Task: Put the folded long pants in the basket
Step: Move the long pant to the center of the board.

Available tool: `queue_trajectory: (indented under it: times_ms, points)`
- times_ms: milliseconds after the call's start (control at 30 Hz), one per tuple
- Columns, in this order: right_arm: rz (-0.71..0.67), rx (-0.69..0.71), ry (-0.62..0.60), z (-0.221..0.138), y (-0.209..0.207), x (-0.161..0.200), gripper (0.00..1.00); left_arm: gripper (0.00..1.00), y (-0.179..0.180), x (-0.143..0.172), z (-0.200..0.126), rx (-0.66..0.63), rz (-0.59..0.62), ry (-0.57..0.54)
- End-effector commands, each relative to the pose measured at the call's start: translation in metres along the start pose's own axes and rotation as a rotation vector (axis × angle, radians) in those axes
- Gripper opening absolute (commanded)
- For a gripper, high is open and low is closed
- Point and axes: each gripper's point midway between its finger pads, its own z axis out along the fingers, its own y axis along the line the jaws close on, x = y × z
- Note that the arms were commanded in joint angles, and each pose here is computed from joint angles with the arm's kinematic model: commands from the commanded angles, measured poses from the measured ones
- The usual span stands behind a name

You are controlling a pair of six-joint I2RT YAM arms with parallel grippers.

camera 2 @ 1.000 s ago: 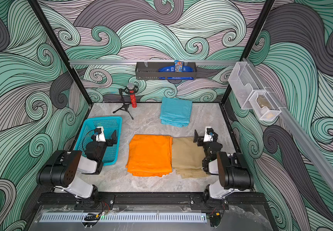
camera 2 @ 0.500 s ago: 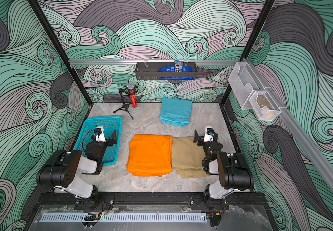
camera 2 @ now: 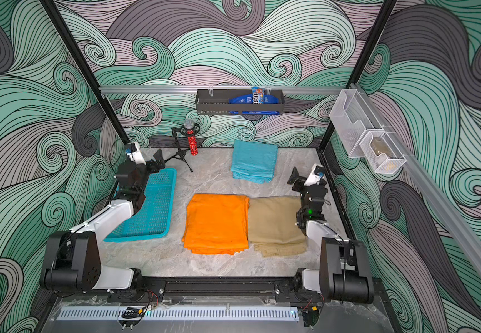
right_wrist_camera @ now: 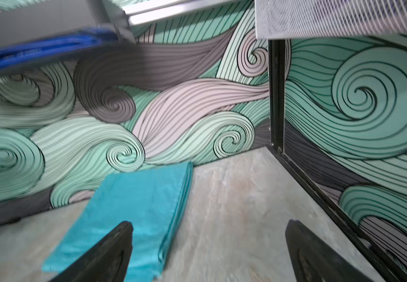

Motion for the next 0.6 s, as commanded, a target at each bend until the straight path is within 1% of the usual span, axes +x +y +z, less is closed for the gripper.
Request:
queue_trajectory:
  times_ms: [0, 33, 133, 200, 267, 367, 433, 467, 567]
  points:
    - [0.145, -0.034, 0.226, 0.015, 0.009, 0.031, 1.00, 0.99, -0.040, 0.059, 0.003, 0.060, -0.055, 0.287]
    - [0.168, -0.083, 0.249, 0.024, 0.020, 0.029, 0.97, 0.98, -0.056, 0.062, 0.003, 0.096, -0.076, 0.308]
    - [0.248, -0.132, 0.358, 0.057, 0.036, 0.031, 0.88, 0.99, -0.107, 0.082, -0.007, 0.217, -0.176, 0.382]
    - [0.279, -0.150, 0.434, 0.076, 0.042, 0.045, 0.84, 0.98, -0.135, 0.102, -0.015, 0.278, -0.242, 0.434]
    - [0.304, -0.155, 0.520, 0.095, 0.045, 0.065, 0.82, 0.99, -0.160, 0.121, -0.023, 0.334, -0.286, 0.470]
    - [0.333, -0.168, 0.634, 0.118, 0.048, 0.097, 0.77, 0.99, -0.189, 0.142, -0.025, 0.394, -0.288, 0.517]
    - [0.353, -0.182, 0.678, 0.129, 0.051, 0.114, 0.76, 0.98, -0.204, 0.152, -0.024, 0.424, -0.283, 0.558]
    - [0.364, -0.172, 0.718, 0.131, 0.051, 0.127, 0.76, 0.99, -0.209, 0.156, -0.022, 0.430, -0.289, 0.579]
    - [0.367, -0.173, 0.775, 0.141, 0.056, 0.152, 0.76, 0.98, -0.219, 0.165, -0.020, 0.456, -0.310, 0.620]
